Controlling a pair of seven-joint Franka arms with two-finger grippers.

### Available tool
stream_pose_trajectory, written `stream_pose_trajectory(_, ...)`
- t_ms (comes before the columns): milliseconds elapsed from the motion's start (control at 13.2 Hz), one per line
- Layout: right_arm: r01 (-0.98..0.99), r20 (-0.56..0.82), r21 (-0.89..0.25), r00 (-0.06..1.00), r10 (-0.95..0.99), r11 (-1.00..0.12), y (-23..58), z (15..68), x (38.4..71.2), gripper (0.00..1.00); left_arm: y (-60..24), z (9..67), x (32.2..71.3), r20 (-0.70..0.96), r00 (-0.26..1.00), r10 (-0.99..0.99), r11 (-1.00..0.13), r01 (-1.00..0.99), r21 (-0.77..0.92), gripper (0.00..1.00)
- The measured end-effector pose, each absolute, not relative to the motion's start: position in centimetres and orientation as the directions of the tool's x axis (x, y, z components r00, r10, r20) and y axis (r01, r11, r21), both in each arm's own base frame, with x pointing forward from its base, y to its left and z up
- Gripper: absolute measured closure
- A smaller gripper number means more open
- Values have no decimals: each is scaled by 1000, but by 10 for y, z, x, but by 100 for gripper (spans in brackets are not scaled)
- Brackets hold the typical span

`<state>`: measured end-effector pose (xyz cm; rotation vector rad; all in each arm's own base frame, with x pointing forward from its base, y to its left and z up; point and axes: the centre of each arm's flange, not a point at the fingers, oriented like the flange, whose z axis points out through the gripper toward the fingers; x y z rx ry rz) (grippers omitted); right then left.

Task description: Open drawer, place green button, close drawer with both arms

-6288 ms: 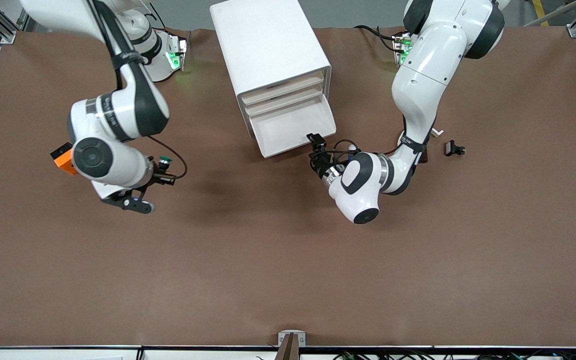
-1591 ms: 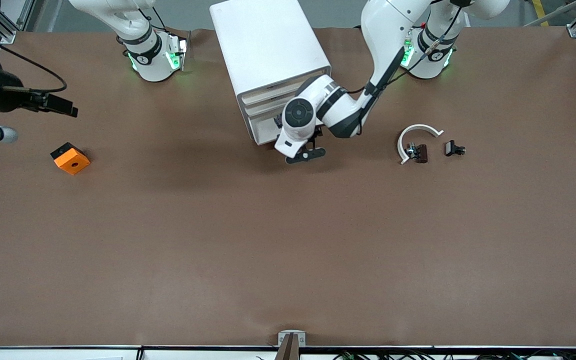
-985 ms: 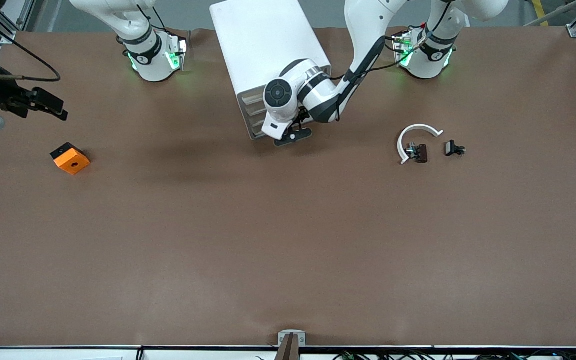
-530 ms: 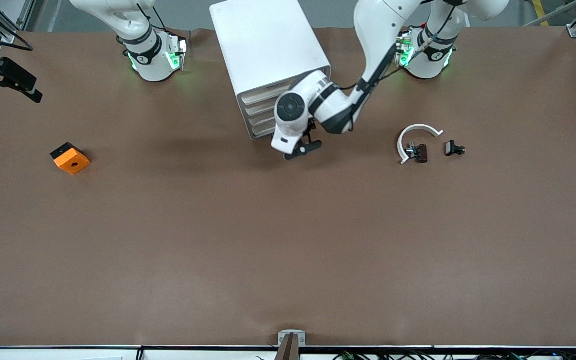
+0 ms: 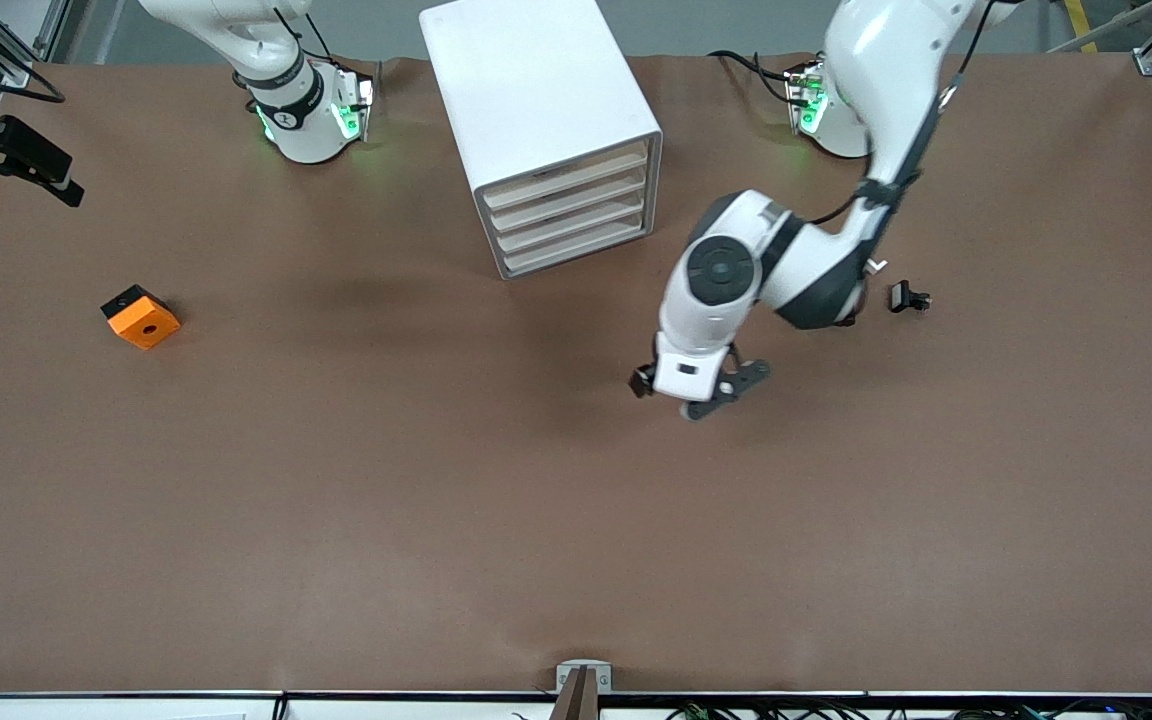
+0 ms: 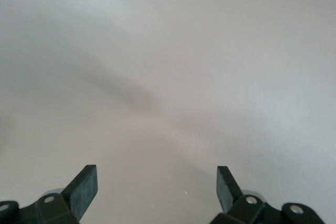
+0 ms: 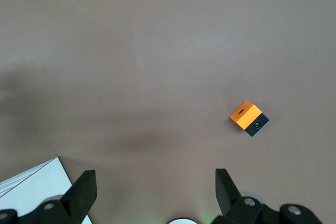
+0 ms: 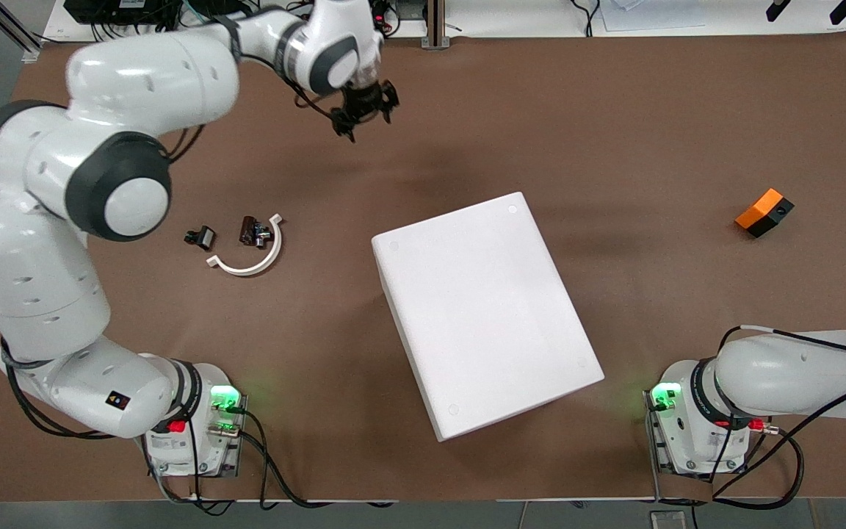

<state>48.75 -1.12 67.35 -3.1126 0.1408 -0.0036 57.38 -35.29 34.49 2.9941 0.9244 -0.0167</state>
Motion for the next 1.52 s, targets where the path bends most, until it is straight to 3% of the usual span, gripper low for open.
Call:
stream_pose_trajectory(379, -91, 2, -26, 996, -91, -996, -12, 674, 488, 0, -226, 496, 610, 3, 862, 507, -861, 507, -35, 0)
stream_pose_trajectory(682, -91, 3, -26, 996, -92, -995, -12, 674, 488, 0, -159, 554, 620, 14, 902, 432, -901, 432, -29, 0)
stream_pose_trajectory(1212, -92, 3, -25, 996, -92, -995, -12, 674, 488, 0, -63, 630, 579, -29, 971, 236, -971, 235, -34, 0)
stream_pose_trajectory(1515, -92, 0, -25, 996, -92, -995, -12, 672, 489, 0, -53, 642, 538, -26, 984, 176, -984, 176, -11, 0)
